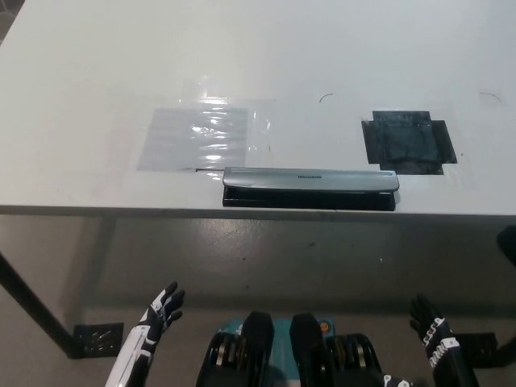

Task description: The paper pin puncher is placed at the center of the table and close to the robot and the robot uses its right fist to press on the paper pin puncher

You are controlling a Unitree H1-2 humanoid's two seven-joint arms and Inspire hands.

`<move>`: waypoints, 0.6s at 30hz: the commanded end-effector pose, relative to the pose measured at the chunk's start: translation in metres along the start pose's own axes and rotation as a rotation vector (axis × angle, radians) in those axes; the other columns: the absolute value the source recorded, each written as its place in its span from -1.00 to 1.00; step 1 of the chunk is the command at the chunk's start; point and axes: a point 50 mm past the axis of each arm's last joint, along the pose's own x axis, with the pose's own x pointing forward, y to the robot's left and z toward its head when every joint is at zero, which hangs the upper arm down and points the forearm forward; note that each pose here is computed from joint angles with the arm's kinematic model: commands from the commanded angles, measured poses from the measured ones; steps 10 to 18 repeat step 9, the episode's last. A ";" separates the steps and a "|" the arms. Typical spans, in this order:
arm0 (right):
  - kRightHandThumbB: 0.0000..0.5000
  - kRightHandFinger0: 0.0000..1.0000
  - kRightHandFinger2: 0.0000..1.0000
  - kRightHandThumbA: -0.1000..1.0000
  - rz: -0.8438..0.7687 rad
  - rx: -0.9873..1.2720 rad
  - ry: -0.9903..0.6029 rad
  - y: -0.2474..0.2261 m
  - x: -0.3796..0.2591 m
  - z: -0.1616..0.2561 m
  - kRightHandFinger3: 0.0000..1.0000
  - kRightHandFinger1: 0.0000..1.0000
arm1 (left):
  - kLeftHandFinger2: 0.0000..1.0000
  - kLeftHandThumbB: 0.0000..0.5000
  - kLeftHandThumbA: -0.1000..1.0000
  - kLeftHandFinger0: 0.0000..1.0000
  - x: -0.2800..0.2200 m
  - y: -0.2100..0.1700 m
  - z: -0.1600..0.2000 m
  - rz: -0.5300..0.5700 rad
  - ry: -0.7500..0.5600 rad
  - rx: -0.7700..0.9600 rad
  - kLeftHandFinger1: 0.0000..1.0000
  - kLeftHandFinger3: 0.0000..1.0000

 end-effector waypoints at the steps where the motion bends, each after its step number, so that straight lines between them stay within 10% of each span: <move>1: 0.19 1.00 1.00 1.00 0.016 -0.028 -0.073 0.003 0.003 0.006 1.00 1.00 | 1.00 -0.16 1.00 1.00 0.004 0.003 0.005 -0.010 -0.047 0.009 1.00 1.00; 18: -0.02 1.00 1.00 1.00 0.027 0.024 -0.089 0.012 0.001 0.007 1.00 1.00 | 1.00 -0.14 1.00 1.00 0.002 0.004 0.002 0.003 -0.046 0.018 1.00 1.00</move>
